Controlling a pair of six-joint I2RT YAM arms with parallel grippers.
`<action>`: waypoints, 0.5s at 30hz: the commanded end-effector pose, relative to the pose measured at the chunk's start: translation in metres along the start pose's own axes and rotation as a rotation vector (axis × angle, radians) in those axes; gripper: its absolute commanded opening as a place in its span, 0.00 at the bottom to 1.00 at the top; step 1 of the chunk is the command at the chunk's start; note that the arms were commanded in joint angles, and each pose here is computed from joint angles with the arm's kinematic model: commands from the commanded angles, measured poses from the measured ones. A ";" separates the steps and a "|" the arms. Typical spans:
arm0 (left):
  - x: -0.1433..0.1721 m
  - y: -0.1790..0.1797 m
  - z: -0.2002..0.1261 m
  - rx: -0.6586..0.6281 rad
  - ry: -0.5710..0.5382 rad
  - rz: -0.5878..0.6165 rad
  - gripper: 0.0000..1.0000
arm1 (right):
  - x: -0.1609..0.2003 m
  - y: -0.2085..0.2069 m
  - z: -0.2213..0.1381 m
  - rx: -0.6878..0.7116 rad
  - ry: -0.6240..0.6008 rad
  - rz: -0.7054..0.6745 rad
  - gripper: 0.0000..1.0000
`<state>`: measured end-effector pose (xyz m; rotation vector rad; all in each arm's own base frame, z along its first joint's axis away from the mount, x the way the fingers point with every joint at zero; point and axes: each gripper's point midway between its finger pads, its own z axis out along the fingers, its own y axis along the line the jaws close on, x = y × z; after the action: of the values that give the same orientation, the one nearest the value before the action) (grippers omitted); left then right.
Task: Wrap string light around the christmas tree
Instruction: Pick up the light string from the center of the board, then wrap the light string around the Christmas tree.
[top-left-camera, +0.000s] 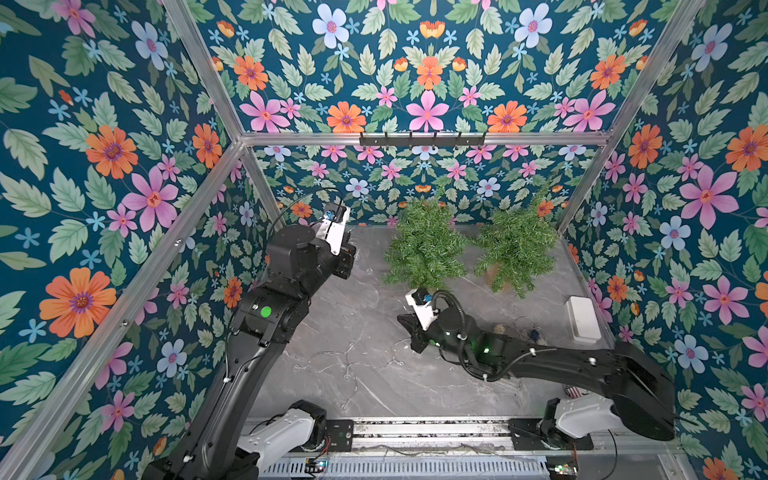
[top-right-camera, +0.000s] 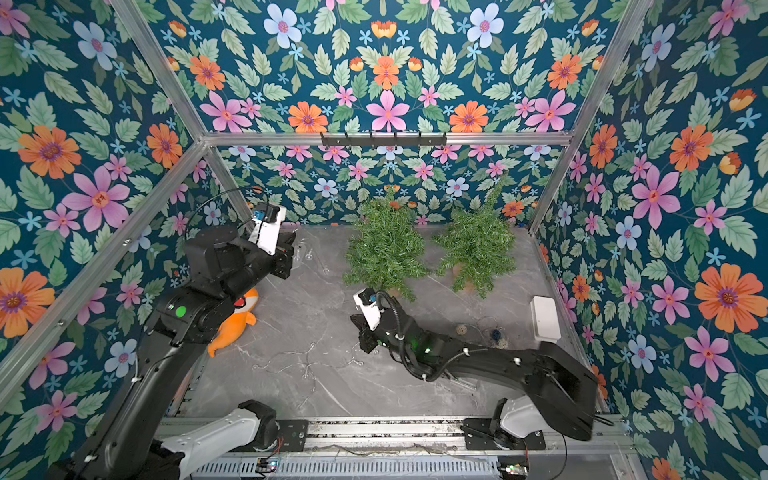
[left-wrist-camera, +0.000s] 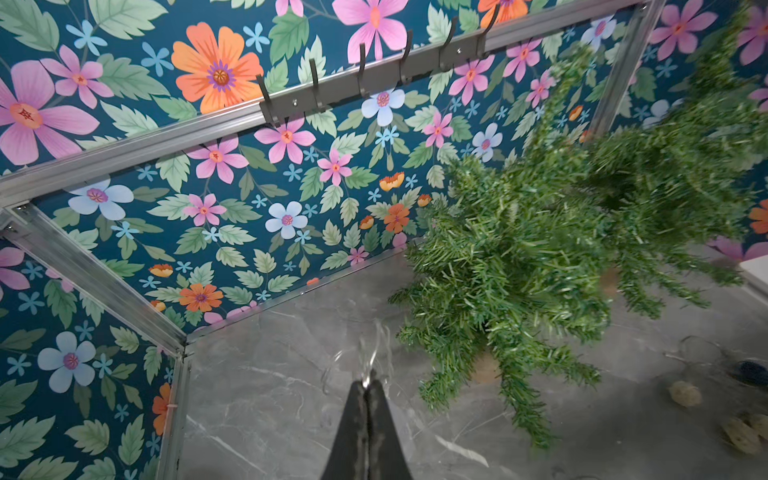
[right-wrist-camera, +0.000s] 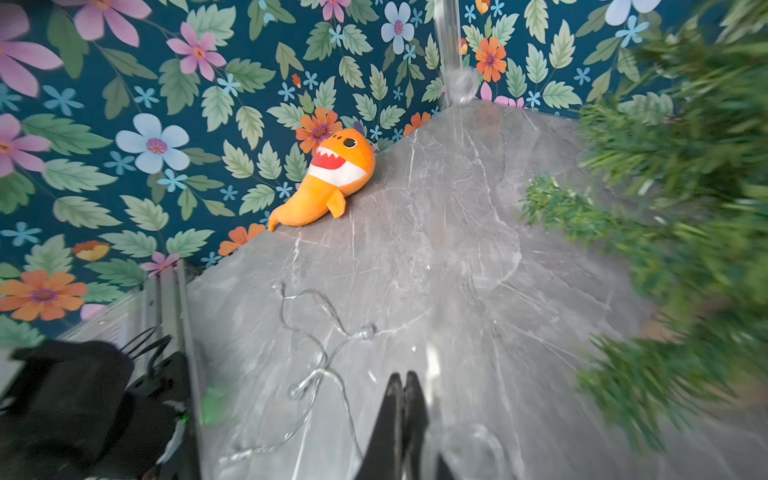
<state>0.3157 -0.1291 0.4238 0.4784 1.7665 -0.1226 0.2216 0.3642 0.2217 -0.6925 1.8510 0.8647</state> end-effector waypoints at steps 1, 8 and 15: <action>-0.017 0.012 0.013 -0.034 -0.088 0.006 0.00 | 0.034 -0.021 -0.036 0.046 0.187 0.064 0.00; 0.000 0.011 0.064 0.048 -0.098 0.018 0.00 | 0.026 -0.063 -0.091 0.185 0.200 0.060 0.00; 0.030 -0.009 0.127 0.157 -0.037 0.142 0.00 | 0.005 -0.086 -0.098 0.238 0.108 0.100 0.00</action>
<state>0.4124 -0.1622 0.3545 0.6250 1.7726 -0.1926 0.2316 0.2345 0.2195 -0.5168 2.0750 0.6593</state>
